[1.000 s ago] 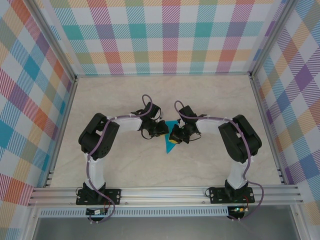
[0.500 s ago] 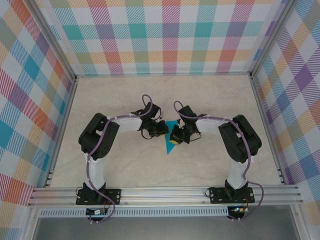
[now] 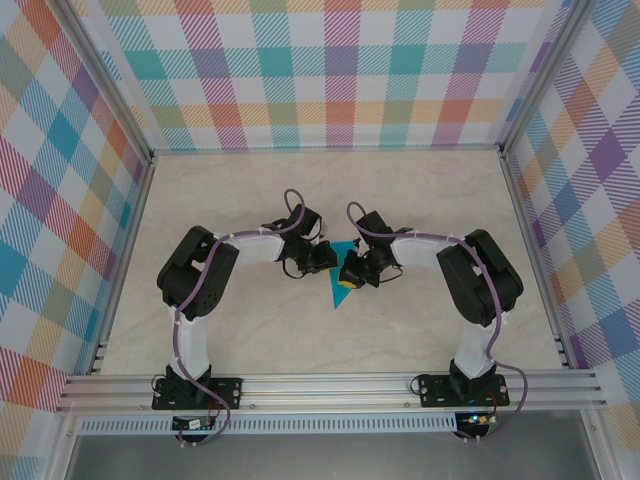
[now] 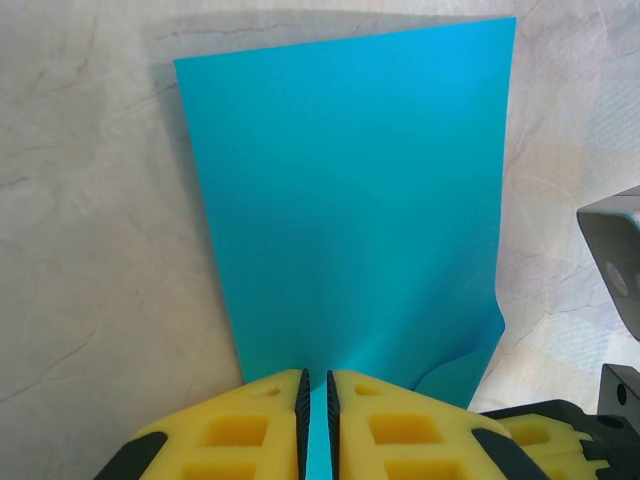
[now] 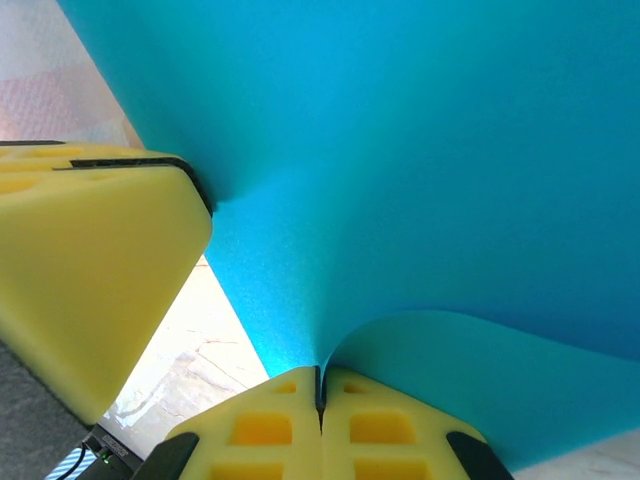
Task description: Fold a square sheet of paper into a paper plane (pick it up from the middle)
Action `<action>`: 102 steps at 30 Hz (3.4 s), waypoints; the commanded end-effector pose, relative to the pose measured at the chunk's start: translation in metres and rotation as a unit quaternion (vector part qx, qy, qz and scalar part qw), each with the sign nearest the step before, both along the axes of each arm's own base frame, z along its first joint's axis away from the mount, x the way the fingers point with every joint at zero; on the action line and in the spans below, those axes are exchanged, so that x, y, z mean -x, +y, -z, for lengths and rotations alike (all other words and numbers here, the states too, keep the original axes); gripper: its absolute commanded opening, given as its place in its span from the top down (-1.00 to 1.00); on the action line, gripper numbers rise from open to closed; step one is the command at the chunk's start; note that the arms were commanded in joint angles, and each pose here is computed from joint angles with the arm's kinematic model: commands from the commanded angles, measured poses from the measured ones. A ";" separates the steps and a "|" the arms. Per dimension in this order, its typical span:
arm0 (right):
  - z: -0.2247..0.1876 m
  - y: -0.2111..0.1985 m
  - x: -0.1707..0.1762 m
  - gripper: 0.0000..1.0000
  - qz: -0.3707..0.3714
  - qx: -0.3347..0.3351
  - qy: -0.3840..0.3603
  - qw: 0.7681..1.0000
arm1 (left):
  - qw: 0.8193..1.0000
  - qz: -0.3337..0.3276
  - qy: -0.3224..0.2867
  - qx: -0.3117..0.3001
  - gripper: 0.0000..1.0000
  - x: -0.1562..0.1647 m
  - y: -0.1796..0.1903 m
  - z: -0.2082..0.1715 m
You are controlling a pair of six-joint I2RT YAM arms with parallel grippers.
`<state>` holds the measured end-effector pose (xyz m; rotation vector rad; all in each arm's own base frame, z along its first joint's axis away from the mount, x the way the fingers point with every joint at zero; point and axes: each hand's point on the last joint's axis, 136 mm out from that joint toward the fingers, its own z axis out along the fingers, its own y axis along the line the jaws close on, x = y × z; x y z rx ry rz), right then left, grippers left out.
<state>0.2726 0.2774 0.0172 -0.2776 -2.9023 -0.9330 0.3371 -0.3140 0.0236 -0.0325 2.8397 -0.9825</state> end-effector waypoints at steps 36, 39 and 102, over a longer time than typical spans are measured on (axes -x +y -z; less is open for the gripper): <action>0.031 -0.014 0.019 0.22 -0.008 0.046 0.032 0.998 | 0.996 -0.071 0.006 0.051 0.57 0.004 0.032 -0.042; 0.031 -0.015 0.021 0.27 -0.008 0.047 0.034 0.998 | 0.996 -0.057 0.009 0.063 0.59 0.009 0.026 -0.044; 0.001 0.001 0.009 1.00 -0.027 -0.025 -0.046 0.998 | 0.992 0.018 0.069 -0.100 1.00 0.060 0.031 0.037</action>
